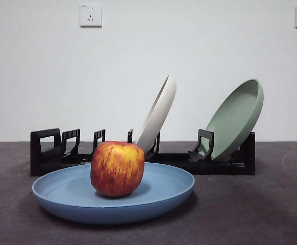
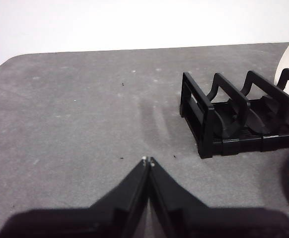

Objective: Take the blue plate from the plate rack,put the plate on the table,take the apple from the table,put the apple in the plate

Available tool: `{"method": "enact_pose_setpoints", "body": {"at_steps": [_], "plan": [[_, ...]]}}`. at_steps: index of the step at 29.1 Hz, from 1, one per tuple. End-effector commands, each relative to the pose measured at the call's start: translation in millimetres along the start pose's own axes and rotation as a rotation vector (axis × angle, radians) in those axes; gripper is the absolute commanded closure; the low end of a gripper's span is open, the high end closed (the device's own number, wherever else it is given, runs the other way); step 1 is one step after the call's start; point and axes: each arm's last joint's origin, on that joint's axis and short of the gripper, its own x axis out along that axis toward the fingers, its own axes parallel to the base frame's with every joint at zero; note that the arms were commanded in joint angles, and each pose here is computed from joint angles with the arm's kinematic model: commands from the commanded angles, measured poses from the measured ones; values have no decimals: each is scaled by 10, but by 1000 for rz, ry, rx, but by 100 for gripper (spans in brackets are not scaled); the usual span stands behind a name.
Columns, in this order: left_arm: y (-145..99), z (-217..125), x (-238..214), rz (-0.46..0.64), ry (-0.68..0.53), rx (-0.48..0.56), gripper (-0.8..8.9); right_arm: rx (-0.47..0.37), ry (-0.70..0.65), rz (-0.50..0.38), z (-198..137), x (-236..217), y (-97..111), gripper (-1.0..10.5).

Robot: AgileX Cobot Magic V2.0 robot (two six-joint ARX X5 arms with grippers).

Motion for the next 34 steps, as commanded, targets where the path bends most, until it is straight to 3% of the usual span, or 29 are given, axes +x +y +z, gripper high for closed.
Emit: {"method": "enact_pose_setpoints", "body": {"at_steps": [1, 5, 12, 34], "plan": [[4, -40, 11, 5, 12, -10, 817, -20, -39, -4, -211, 25, -23, 946], [4, -40, 11, 5, 11, -10, 817, -13, -107, -13, -539, 122, -24, 946], [4, -40, 11, 5, 12, -10, 817, -2, -85, -12, -743, 181, -22, 946], [4, -40, 11, 5, 12, -10, 817, 21, -79, -18, -752, 187, -23, 946]]}}
